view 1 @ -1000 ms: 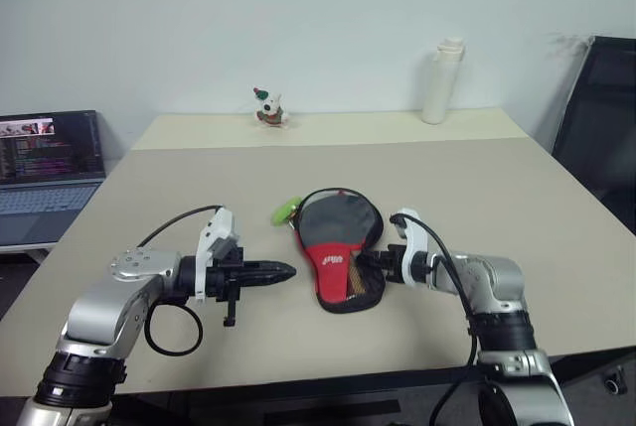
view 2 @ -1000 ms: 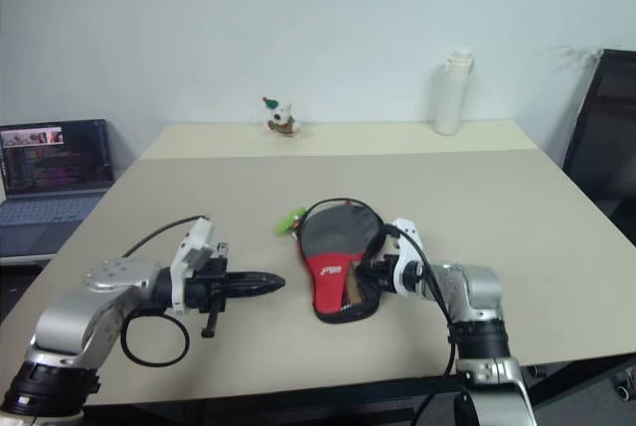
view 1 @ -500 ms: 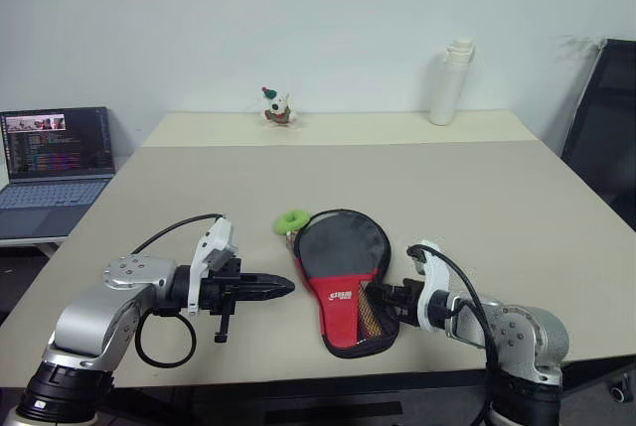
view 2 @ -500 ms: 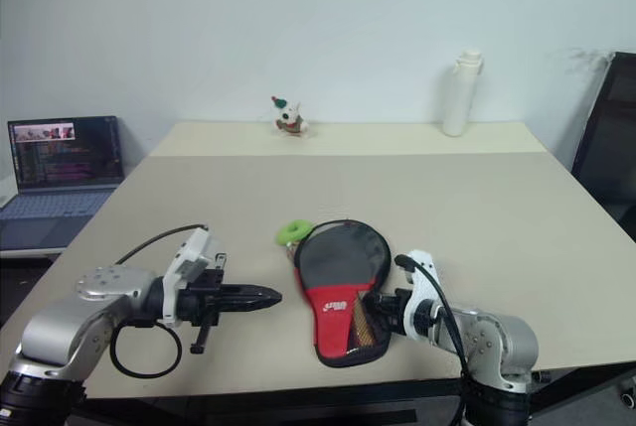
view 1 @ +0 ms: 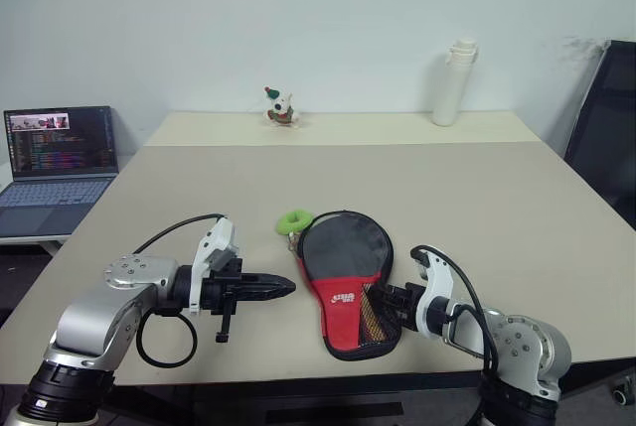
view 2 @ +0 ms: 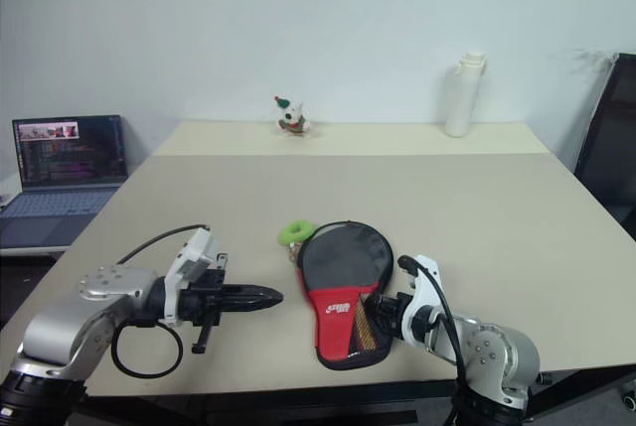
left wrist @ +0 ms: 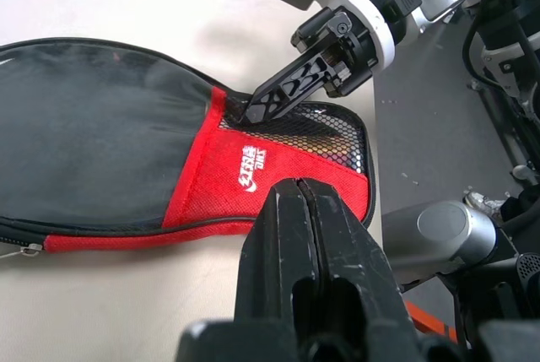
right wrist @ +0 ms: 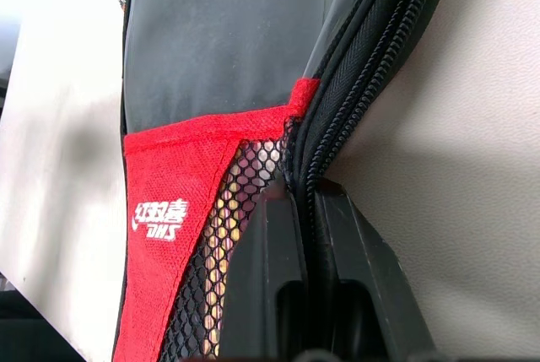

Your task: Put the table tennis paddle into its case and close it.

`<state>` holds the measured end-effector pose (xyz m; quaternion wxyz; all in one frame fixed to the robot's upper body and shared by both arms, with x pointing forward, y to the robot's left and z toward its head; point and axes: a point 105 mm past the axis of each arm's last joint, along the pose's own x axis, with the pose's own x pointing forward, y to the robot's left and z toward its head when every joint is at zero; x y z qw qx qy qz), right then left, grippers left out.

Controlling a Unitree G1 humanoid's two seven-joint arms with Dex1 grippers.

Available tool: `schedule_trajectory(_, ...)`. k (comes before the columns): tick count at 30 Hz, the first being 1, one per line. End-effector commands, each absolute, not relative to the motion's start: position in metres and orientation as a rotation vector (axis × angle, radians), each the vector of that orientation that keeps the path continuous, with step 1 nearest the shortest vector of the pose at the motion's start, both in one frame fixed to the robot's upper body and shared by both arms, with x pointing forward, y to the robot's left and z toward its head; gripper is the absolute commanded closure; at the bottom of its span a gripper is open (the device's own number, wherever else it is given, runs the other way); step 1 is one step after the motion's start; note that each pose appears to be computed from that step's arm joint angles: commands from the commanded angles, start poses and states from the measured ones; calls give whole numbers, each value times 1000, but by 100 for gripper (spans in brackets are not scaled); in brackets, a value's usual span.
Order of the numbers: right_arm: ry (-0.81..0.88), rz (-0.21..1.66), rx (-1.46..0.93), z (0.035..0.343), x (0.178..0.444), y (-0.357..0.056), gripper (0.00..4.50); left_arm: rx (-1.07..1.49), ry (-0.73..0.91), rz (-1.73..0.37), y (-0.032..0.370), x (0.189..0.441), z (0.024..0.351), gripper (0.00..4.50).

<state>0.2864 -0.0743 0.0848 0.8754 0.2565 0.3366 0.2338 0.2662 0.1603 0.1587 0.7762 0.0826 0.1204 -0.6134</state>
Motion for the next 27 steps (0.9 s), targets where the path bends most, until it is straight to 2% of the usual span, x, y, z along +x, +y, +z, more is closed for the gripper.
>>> schedule_trajectory(1, 714, 504, 661, 85, 278, -52, 448, 199, 233, -1335, 159, 265, 167, 450)
schedule_trajectory(7, 706, 531, 651, 89, 278, -50, 448, 195, 228, -1331, 158, 266, 166, 450)
schedule_trajectory(11, 696, 536, 605, 92, 279, -54, 340, 195, 226, -1331, 157, 267, 166, 450)
schedule_trajectory(17, 604, 601, 209, 99, 277, -74, 132, 193, 221, -1323, 158, 268, 166, 450)
schedule_trajectory(20, 465, 739, -88, 114, 271, -85, 28, 192, 216, -1309, 159, 269, 165, 450)
schedule_trajectory(24, 274, 871, -233, 141, 272, -93, 28, 188, 188, -1251, 162, 276, 166, 450)
schedule_trajectory(27, 185, 905, -228, 156, 278, -96, 28, 189, 118, -1131, 165, 295, 170, 450)
